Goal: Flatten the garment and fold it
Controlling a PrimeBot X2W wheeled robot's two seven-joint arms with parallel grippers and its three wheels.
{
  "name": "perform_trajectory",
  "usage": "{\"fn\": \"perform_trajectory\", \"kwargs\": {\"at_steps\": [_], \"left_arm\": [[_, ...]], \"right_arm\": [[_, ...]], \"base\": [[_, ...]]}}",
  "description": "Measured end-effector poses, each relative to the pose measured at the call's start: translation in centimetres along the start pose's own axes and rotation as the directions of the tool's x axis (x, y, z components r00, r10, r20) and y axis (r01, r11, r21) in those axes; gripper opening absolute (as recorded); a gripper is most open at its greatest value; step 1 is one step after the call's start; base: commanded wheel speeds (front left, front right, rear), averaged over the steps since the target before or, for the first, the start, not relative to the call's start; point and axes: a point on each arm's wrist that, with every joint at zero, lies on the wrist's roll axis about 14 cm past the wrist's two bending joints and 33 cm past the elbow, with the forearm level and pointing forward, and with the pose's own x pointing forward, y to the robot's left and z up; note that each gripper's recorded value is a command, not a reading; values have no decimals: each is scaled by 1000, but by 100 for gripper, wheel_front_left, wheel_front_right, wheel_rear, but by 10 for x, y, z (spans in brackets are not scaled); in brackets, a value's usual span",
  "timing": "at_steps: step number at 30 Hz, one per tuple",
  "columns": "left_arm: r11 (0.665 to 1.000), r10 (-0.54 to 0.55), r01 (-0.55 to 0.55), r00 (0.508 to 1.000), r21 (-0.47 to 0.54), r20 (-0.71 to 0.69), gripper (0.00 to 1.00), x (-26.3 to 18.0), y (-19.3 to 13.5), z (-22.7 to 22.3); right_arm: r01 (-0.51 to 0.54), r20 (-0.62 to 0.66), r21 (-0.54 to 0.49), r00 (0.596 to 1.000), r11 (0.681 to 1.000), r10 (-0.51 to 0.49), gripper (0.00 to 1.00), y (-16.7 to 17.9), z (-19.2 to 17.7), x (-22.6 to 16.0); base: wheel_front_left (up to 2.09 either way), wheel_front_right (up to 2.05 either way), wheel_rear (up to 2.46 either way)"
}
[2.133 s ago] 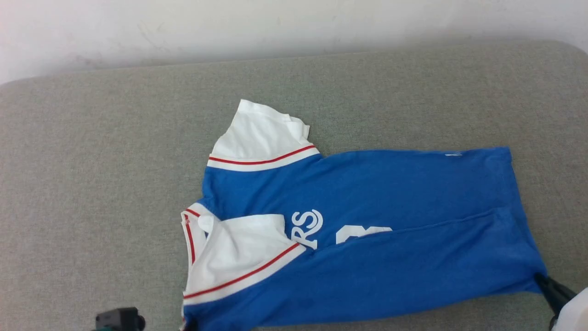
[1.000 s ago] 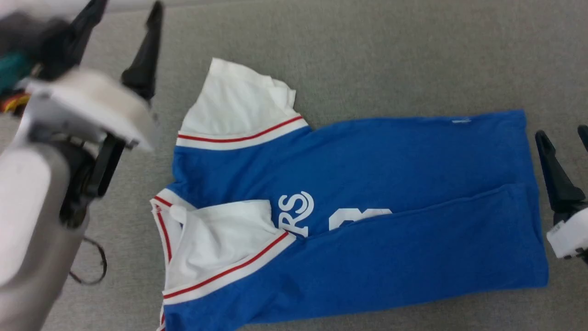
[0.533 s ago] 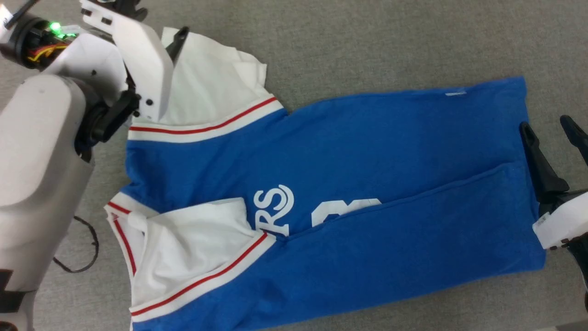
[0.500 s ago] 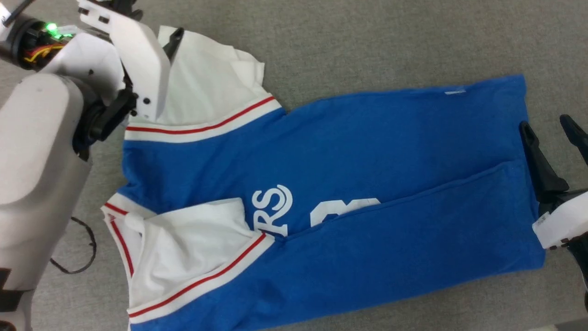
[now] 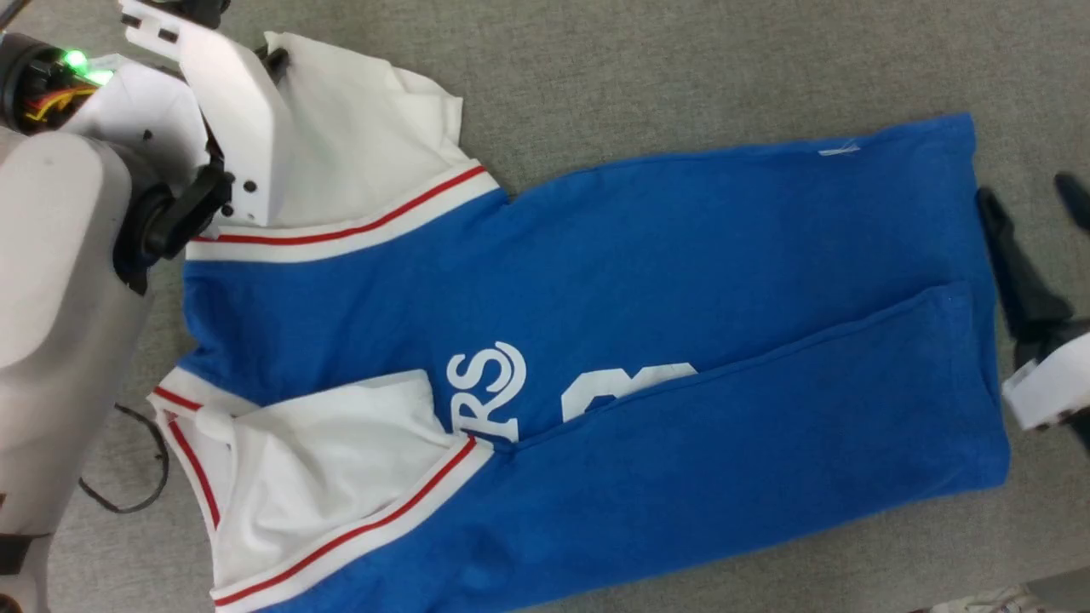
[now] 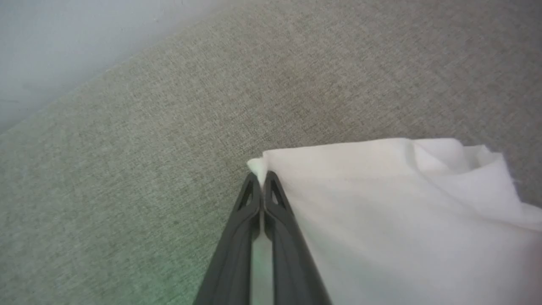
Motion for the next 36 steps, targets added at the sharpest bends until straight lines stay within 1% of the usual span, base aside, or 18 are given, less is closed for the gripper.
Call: {"fn": "perform_trajectory", "kwargs": {"at_steps": [2, 6, 8, 10, 13, 16, 18, 20, 24, 26, 27, 28, 29, 30, 31, 36], "left_arm": [[1000, 3, -3, 1000, -4, 17, 0, -4, 0, 2], [1000, 9, -9, 1000, -11, 28, 0, -13, 0, -1], [1000, 17, -17, 999, -13, 32, 0, -17, 2, -1], [1000, 25, -24, 999, -15, 34, 0, -21, 5, -2], [999, 31, -30, 999, -18, 36, 0, -24, 7, -3], [999, 30, -29, 999, -24, 37, 0, -24, 6, -5], [999, 31, -30, 999, -34, 31, 0, -23, 6, -9], [999, 31, -30, 999, -41, 31, 0, -22, 6, -12], [998, 37, -35, 999, -53, 29, 0, -22, 11, -15], [998, 44, -42, 999, -56, 31, 0, -23, 14, -15], [997, 47, -45, 998, -57, 31, 0, -23, 15, -16], [997, 50, -48, 998, -58, 31, 0, -24, 16, -17], [997, 52, -50, 998, -59, 30, 0, -24, 17, -17], [997, 54, -52, 998, -59, 29, 0, -24, 18, -18], [997, 56, -54, 998, -60, 29, 0, -25, 19, -18], [996, 70, -66, 995, -64, 65, 0, -28, 23, -12]], "right_arm": [[-10, 30, -23, 999, 1000, 11, 100, -1, 15, 3], [-27, 115, -75, 993, 997, 35, 100, -4, 60, 12], [-38, 115, -90, 992, 995, 49, 100, -4, 74, 18], [-48, 76, -109, 995, 993, 57, 100, -6, 77, 27], [-59, -63, -90, 997, 994, 53, 100, -11, 56, 40], [-66, -192, -65, 980, 996, 53, 100, -13, 30, 50], [-65, -247, -62, 968, 996, 47, 100, -15, 16, 56], [-69, -289, -37, 956, 997, 55, 100, -14, 3, 61], [-99, -383, 16, 919, 995, 98, 100, -1, -26, 68], [-112, -417, 39, 901, 993, 118, 100, 5, -35, 69], [-113, -426, 47, 896, 992, 122, 95, 6, -37, 70], [-112, -433, 54, 893, 992, 124, 37, 6, -38, 70], [-112, -437, 57, 890, 992, 125, 37, 6, -39, 71], [-110, -436, 59, 891, 992, 125, 7, 6, -38, 72], [-108, -436, 59, 892, 992, 123, 0, 5, -38, 73], [-90, -412, 53, 905, 995, 104, 0, 3, -33, 76]], "base": [[0, 0, 0], [0, 0, 0], [0, 0, 0], [0, 0, 0], [0, 0, 0], [0, 0, 0], [0, 0, 0], [0, 0, 0], [0, 0, 0], [0, 0, 0], [0, 0, 0], [0, 0, 0], [0, 0, 0], [0, 0, 0], [0, 0, 0], [0, 0, 0]]}}
